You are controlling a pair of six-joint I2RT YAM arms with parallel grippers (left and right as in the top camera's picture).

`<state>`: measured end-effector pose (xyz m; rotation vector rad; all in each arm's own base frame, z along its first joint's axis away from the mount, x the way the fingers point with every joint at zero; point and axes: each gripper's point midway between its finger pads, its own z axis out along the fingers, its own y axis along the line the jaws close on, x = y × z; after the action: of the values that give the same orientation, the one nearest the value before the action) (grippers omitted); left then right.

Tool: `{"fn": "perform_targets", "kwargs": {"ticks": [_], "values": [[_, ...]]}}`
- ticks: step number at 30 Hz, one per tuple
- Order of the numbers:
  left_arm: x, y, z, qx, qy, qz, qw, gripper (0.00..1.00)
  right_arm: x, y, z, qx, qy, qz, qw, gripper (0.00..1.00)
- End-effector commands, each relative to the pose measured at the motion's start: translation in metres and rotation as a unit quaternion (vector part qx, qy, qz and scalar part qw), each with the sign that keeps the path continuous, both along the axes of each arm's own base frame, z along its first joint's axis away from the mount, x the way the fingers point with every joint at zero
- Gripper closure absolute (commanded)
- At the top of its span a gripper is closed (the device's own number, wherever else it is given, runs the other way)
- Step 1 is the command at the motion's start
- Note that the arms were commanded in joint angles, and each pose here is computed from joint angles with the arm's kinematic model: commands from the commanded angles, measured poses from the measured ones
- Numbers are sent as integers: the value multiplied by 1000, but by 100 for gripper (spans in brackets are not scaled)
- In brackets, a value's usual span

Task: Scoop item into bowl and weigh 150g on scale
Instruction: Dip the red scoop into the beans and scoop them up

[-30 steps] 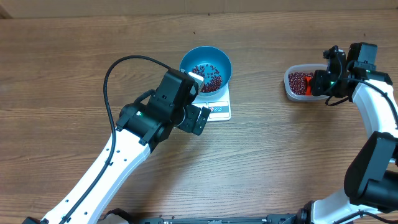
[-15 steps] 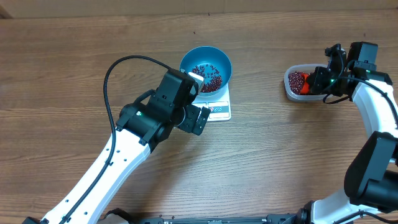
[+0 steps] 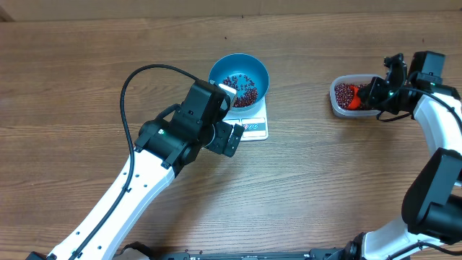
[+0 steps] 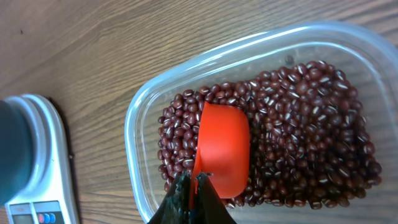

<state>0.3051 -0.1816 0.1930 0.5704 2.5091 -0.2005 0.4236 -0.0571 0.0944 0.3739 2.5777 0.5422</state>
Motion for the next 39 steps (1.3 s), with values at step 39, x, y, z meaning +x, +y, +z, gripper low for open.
{"fn": "perform_targets", "kwargs": {"ticks": [39], "values": [[2, -3, 2, 3, -4, -12, 1000, 1, -4, -5, -11, 110, 22, -51, 992, 96]]}}
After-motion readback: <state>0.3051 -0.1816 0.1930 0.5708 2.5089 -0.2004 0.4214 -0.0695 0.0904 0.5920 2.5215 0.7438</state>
